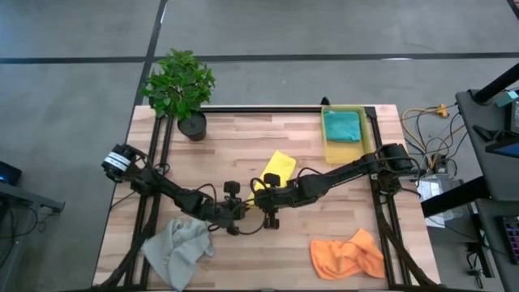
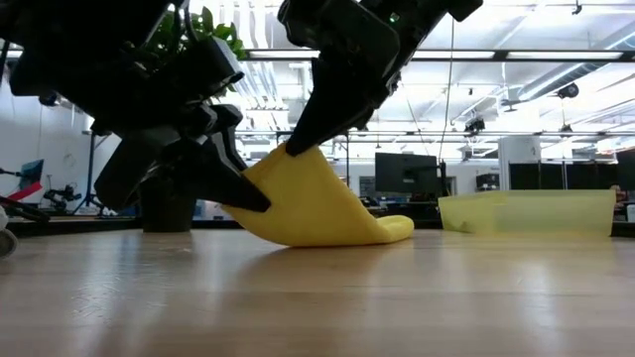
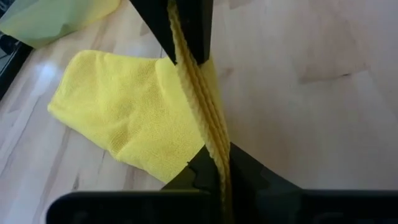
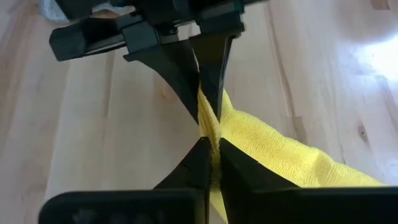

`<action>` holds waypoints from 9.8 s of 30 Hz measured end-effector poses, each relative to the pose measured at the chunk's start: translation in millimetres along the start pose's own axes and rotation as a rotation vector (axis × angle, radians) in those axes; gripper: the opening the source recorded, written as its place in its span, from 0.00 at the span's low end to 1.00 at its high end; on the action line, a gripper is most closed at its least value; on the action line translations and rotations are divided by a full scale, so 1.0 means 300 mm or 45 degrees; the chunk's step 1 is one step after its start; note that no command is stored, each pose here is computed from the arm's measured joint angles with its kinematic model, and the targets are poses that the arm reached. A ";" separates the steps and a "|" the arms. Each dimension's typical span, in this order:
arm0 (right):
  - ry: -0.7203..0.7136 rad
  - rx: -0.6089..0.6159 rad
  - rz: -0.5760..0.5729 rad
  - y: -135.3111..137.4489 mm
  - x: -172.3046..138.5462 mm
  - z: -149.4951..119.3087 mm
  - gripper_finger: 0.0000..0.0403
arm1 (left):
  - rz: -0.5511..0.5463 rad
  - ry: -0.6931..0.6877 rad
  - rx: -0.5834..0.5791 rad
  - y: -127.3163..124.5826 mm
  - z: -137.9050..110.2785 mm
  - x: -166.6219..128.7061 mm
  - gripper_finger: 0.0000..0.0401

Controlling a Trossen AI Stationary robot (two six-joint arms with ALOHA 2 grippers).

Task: Fold microfiber towels
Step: Fold the yellow microfiber towel

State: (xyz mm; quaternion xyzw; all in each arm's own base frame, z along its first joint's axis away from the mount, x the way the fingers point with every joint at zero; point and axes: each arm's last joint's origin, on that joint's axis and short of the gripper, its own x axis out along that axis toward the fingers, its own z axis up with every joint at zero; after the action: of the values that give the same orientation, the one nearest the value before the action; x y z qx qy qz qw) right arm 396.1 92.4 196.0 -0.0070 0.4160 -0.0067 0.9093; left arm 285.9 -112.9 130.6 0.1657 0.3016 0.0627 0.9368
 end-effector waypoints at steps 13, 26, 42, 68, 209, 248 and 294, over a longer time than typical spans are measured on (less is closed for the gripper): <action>-0.039 0.230 -0.086 -0.012 -0.104 0.011 0.24 | -0.033 0.113 0.066 0.008 -0.029 -0.002 0.00; -0.020 0.614 -0.159 -0.146 0.107 -0.086 0.02 | -0.169 0.044 0.185 0.038 0.022 -0.058 0.00; 0.070 0.765 -0.171 -0.162 0.146 -0.129 0.02 | -0.205 0.103 0.214 0.062 0.039 -0.101 0.00; 0.079 0.858 -0.043 -0.019 0.159 -0.238 0.02 | -0.374 0.012 0.155 0.144 0.127 -0.218 0.00; -0.042 1.425 -0.028 -0.174 0.001 -0.412 0.02 | -0.650 0.608 -0.101 0.453 0.287 0.070 0.00; -0.118 0.878 -0.219 0.096 -0.142 -0.299 0.02 | -0.789 0.355 -0.181 0.424 0.368 -0.018 0.00; -0.073 1.106 -0.044 -0.060 0.087 -0.365 0.02 | -0.454 0.448 -0.135 0.498 0.245 0.249 0.00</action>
State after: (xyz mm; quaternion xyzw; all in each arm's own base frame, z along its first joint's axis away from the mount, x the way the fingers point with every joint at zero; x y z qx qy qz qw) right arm 330.1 73.2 104.9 0.3691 0.3489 -0.1962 0.8388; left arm 386.8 23.3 198.0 0.0472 0.4808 -0.0598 0.8735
